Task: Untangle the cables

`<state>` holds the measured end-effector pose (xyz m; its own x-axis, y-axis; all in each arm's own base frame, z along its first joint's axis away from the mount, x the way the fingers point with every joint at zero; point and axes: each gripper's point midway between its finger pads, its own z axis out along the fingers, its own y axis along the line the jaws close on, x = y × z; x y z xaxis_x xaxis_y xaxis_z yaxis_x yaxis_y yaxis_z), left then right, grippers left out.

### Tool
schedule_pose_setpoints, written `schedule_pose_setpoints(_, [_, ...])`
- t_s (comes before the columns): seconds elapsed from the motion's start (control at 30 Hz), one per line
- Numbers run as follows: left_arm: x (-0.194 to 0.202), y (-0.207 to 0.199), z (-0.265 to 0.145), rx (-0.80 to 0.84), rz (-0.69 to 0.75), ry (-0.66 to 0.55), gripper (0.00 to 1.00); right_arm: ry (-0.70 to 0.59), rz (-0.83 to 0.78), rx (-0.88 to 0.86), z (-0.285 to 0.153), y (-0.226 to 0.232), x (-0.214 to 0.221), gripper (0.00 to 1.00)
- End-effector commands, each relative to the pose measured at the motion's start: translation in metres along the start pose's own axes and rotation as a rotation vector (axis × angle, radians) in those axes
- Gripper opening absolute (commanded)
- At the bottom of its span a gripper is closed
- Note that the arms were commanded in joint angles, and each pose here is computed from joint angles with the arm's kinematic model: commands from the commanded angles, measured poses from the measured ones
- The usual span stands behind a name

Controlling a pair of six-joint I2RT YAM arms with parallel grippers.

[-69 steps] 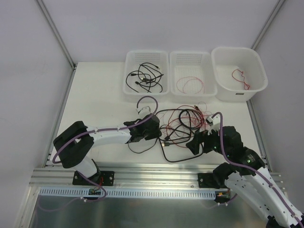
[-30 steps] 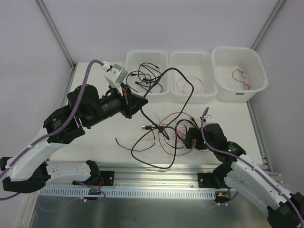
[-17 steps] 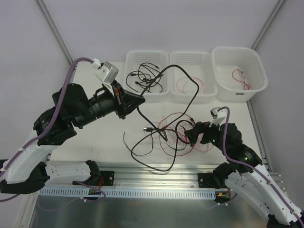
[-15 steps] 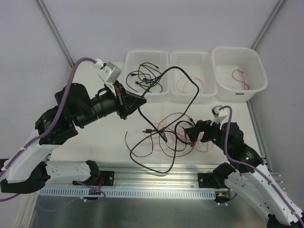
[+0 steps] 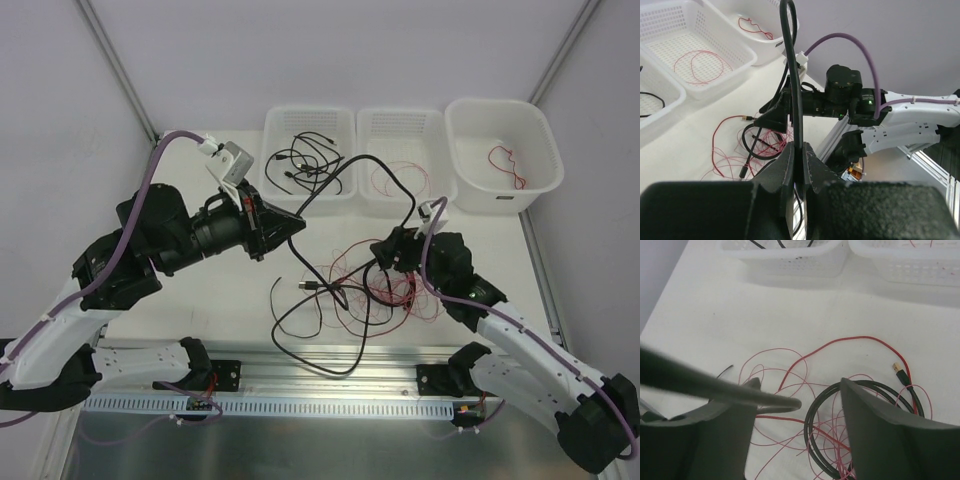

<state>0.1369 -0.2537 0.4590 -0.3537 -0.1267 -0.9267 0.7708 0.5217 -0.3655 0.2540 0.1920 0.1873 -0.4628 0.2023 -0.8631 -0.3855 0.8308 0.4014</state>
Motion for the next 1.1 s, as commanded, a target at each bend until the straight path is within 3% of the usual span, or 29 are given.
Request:
schedule_pose_setpoints(0.0, [-0.023,-0.01,-0.011,0.036,-0.028,-0.105,0.0,-0.13,0.05,-0.07,0.014,0.017,-0.026,0.63])
schedule_pose_setpoints(0.03, [-0.021,-0.006,-0.011,0.021,-0.029,-0.104,0.0,-0.117,0.051,-0.065,0.018,0.014,-0.02,0.58])
schedule_pose_setpoints(0.1, [-0.021,-0.002,-0.013,0.006,-0.025,-0.113,0.0,-0.121,0.037,-0.066,0.018,0.014,-0.02,0.35])
schedule_pose_setpoints(0.23, [0.0,0.021,-0.009,-0.087,-0.018,-0.092,0.0,-0.099,-0.079,-0.061,0.005,0.019,-0.034,0.01])
schedule_pose_setpoints(0.37, [0.021,0.066,-0.007,-0.297,-0.007,-0.096,0.0,-0.035,-0.263,0.054,-0.031,0.01,-0.061,0.01])
schedule_pose_setpoints(0.4, [0.032,0.076,-0.003,-0.336,0.001,-0.076,0.0,-0.074,-0.296,0.066,-0.044,0.017,-0.088,0.01])
schedule_pose_setpoints(0.53, [0.05,0.092,0.01,-0.4,0.01,-0.027,0.0,-0.08,-0.444,0.21,-0.082,0.007,-0.135,0.01])
schedule_pose_setpoints(0.57, [0.055,0.095,0.015,-0.405,0.008,-0.01,0.0,-0.021,-0.469,0.237,-0.087,0.001,-0.13,0.01])
schedule_pose_setpoints(0.6, [0.062,0.096,0.023,-0.405,0.009,0.021,0.0,-0.017,-0.489,0.21,-0.091,0.013,-0.146,0.01])
schedule_pose_setpoints(0.67, [0.072,0.103,0.034,-0.415,0.004,0.06,0.0,0.09,-0.52,0.153,-0.097,0.021,-0.133,0.01])
schedule_pose_setpoints(0.73, [0.077,0.106,0.04,-0.415,-0.003,0.084,0.0,0.081,-0.505,0.148,-0.103,0.026,-0.132,0.01])
schedule_pose_setpoints(0.83, [0.08,0.107,0.047,-0.404,-0.009,0.099,0.0,0.022,-0.448,-0.045,-0.107,0.057,-0.122,0.01])
schedule_pose_setpoints(0.87, [0.081,0.108,0.048,-0.404,-0.007,0.103,0.0,0.013,-0.408,-0.033,-0.107,0.055,-0.121,0.01])
schedule_pose_setpoints(1.03, [0.071,0.116,0.041,-0.436,0.017,0.073,0.0,-0.072,-0.349,0.42,-0.131,-0.024,-0.132,0.01])
schedule_pose_setpoints(1.07, [0.072,0.119,0.039,-0.447,0.02,0.07,0.0,-0.092,-0.341,0.447,-0.137,-0.028,-0.136,0.01])
